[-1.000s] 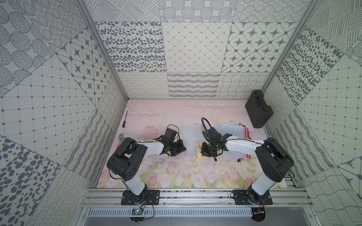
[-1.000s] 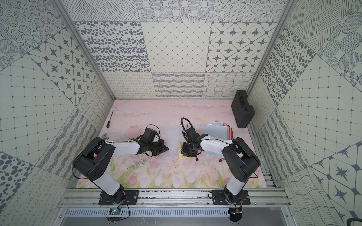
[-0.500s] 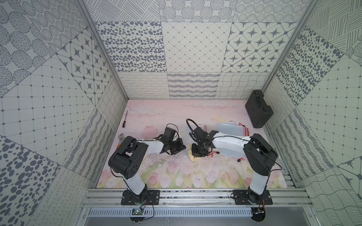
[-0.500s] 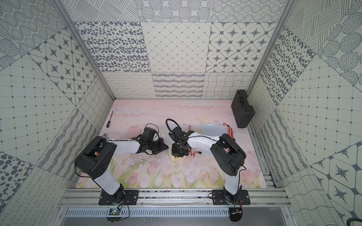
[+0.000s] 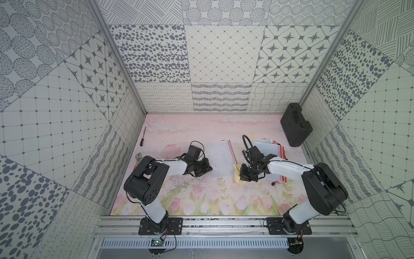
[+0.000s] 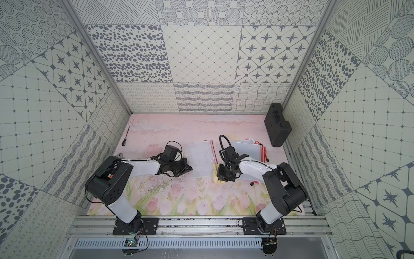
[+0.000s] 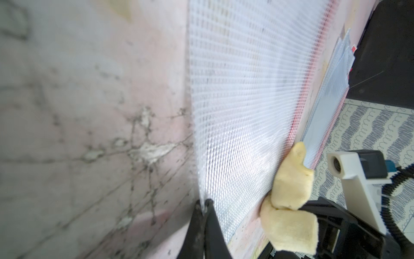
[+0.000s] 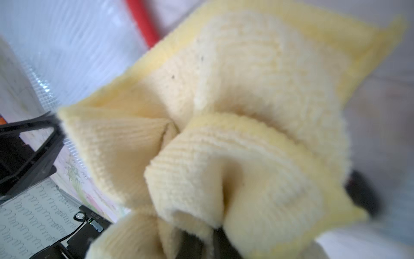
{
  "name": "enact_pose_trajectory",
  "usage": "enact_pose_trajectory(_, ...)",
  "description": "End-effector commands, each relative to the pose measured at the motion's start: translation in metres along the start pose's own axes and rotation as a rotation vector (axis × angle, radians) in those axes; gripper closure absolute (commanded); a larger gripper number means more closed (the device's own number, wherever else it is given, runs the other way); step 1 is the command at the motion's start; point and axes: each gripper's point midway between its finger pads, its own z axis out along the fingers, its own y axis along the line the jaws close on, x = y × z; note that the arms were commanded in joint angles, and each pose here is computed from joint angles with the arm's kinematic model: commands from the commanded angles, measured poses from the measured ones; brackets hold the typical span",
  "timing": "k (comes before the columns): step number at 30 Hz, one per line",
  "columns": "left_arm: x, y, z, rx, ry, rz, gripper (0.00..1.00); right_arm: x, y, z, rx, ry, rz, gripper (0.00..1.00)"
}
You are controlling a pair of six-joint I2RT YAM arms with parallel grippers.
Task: Wipe the document bag
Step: Wipe the dirt from the document bag, then place the document bag.
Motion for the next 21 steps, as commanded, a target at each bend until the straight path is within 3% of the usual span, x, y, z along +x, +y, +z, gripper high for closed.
enact_pose_trajectory(1, 0.0, 0.019, -0.017, -0.164, 0.011, 0.059, 1.0, 0.015, -0.007, -0.017, 0.044, 0.018, -0.096, 1.0)
enact_pose_trajectory(5, -0.014, -0.014, -0.055, -0.22, -0.044, 0.209, 1.0, -0.009, 0.054, -0.076, -0.146, -0.156, -0.184, 1.0)
enact_pose_trajectory(10, -0.016, -0.092, -0.098, -0.199, -0.092, 0.464, 1.0, -0.029, 0.089, -0.164, -0.215, -0.41, -0.246, 1.0)
enact_pose_trajectory(15, 0.003, -0.184, -0.108, -0.006, -0.044, 0.68, 1.0, -0.036, 0.072, -0.25, -0.197, -0.719, -0.189, 1.0)
enact_pose_trajectory(21, 0.04, -0.285, -0.102, 0.282, 0.145, 0.939, 1.0, -0.016, 0.02, -0.328, -0.114, -0.968, -0.05, 1.0)
